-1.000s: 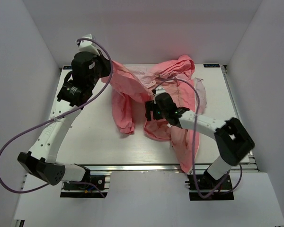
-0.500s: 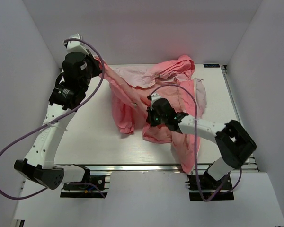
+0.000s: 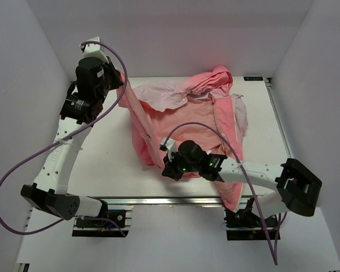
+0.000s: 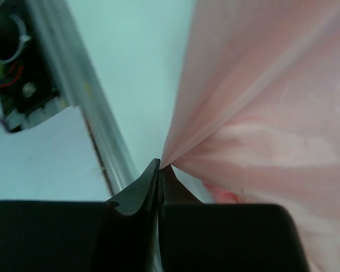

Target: Zip up the jacket

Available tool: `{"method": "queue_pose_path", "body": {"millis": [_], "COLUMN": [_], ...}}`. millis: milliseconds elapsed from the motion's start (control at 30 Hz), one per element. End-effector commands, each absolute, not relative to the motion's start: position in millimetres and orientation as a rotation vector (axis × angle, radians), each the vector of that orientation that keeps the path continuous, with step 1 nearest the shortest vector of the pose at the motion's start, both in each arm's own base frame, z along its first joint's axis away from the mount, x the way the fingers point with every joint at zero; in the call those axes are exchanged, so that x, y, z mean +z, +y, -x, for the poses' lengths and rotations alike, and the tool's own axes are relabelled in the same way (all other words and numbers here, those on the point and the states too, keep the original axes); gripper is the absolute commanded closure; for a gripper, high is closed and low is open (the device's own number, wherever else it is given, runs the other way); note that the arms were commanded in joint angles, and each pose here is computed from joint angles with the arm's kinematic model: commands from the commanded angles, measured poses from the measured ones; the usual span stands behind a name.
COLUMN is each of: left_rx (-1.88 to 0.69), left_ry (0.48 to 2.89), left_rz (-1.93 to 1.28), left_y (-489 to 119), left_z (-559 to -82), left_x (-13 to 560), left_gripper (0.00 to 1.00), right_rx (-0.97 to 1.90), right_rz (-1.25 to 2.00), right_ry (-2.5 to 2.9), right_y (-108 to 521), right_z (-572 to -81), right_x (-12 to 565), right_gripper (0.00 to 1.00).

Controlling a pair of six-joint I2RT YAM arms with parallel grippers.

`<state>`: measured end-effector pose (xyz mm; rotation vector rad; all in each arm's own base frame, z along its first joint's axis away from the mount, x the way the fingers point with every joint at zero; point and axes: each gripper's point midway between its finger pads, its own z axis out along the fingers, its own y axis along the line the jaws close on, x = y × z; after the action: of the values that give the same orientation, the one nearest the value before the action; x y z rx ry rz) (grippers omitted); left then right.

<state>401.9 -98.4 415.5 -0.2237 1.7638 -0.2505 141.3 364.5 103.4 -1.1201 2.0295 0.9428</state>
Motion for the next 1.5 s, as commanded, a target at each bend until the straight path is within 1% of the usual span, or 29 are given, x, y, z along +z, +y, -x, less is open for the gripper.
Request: {"method": "queue_pose_path", "body": {"millis": [0,33,67,100,133,267,300,333,367,400,433,467,500,567,600,700,733,867,900,933,967,1000,1100,1200,1300,1333,1367,1433,1467], "left_rx": [-0.351,-0.391,-0.432,-0.472,-0.585,-0.726,-0.741,-0.746,-0.77,-0.785,-0.825,-0.851,-0.881,-0.903,-0.922,-0.991,-0.993,-1.024,-1.054,-1.06,-1.096,-1.093,-1.043,-0.866,-0.668,-0.666,-0.668,-0.75,-0.793], "left_ry": [1.564,1.573,1.574,1.575,1.582,1.65,1.65,1.656,1.672,1.678,1.678,1.708,1.711,1.774,1.779,1.83,1.874,1.96,1.974,2.038,2.059,2.078,2.071,2.045,2.048,2.05,2.075,2.116,2.178], "left_rz": [0.154,0.096,0.042,-0.039,-0.161,-0.317,-0.391,-0.431,-0.488,-0.52,-0.572,-0.611,-0.674,-0.763,-0.845,-1.011,-1.051,-1.189,-1.197,-1.203,-1.156,-1.116,-1.02,-0.857,-0.642,-0.601,-0.516,-0.464,-0.435], "left_y": [-103.3,-114.1,-124.9,-137.4,-162.0,-208.6,-230.0,-241.3,-263.2,-273.9,-286.3,-301.1,-319.2,-344.6,-364.0,-394.6,-396.1,-407.2,-406.2,-398.2,-398.9,-396.0,-388.1,-373.3,-341.1,-334.7,-316.8,-308.6,-304.3], "left_z": [-395.6,-394.6,-394.8,-393.2,-385.6,-376.6,-367.2,-364.0,-357.2,-353.7,-347.6,-348.7,-338.5,-331.9,-314.5,-269.2,-254.9,-186.1,-175.1,-163.8,-159.7,-160.0,-168.8,-200.9,-244.8,-254.3,-279.8,-299.0,-310.3], "left_x": [474.1,471.4,467.6,463.8,458.0,419.8,413.3,405.8,393.1,386.4,380.1,362.4,354.1,320.5,309.7,269.6,247.3,200.5,196.7,174.6,173.1,169.8,184.4,217.5,243.2,247.3,245.3,233.6,214.5], "left_gripper": [1.0,1.0,1.0,1.0,1.0,1.0,1.0,1.0,1.0,1.0,1.0,1.0,1.0,1.0,1.0,1.0,1.0,1.0,0.95,0.81,0.65,0.03,0.02,0.02,0.02,0.02,0.02,0.02,0.02], "right_rx": [1.097,1.15,1.16,1.159,1.07,0.948,1.001,0.912,0.868,0.796,0.716,0.605,0.471,0.343,0.282,0.209,0.198,0.113,0.151,0.172,0.185,0.191,0.207,0.242,0.256,0.253,0.243,0.249,0.247], "right_rz": [1.337,1.368,1.345,1.314,1.214,0.815,0.692,0.535,0.409,0.179,0.044,-0.042,-0.196,-0.376,-0.452,-0.556,-0.58,-0.643,-0.653,-0.634,-0.61,-0.575,-0.433,-0.334,-0.295,-0.294,-0.299,-0.295,-0.293], "right_ry": [1.913,1.871,1.874,1.877,1.928,2.108,2.075,2.132,2.14,2.081,2.087,2.135,2.093,2.124,2.111,2.097,2.092,2.092,2.101,2.111,2.129,2.151,2.199,2.258,2.315,2.336,2.365,2.387,2.403], "right_y": [359.7,361.7,363.3,364.9,360.8,322.6,311.4,284.8,267.1,235.8,212.0,184.0,146.7,109.8,91.4,69.1,64.7,41.0,41.7,43.4,45.2,48.2,59.1,69.8,76.0,76.5,76.8,79.7,81.4], "right_z": [-102.8,-95.5,-96.2,-98.9,-115.0,-148.1,-150.0,-165.8,-173.8,-193.4,-202.0,-201.8,-217.2,-217.2,-222.2,-231.7,-235.0,-251.4,-260.4,-264.8,-267.8,-273.3,-281.1,-280.1,-278.7,-277.7,-278.3,-280.6,-283.4], "right_x": [119.9,129.6,134.5,139.2,140.1,149.4,172.9,159.5,161.4,178.7,172.9,160.7,164.7,163.3,164.4,164.7,164.4,153.6,151.7,151.3,149.9,150.0,150.0,142.1,125.4,119.0,110.5,104.0,97.6], "right_gripper": [1.0,0.97,0.76,0.7,0.57,0.35,0.32,0.27,0.24,0.21,0.15,0.14,0.13,0.11,0.11,0.11,0.11,0.11,0.11,0.11,0.11,0.11,0.11,0.11,0.11,0.11,0.11,0.11,0.11]}}
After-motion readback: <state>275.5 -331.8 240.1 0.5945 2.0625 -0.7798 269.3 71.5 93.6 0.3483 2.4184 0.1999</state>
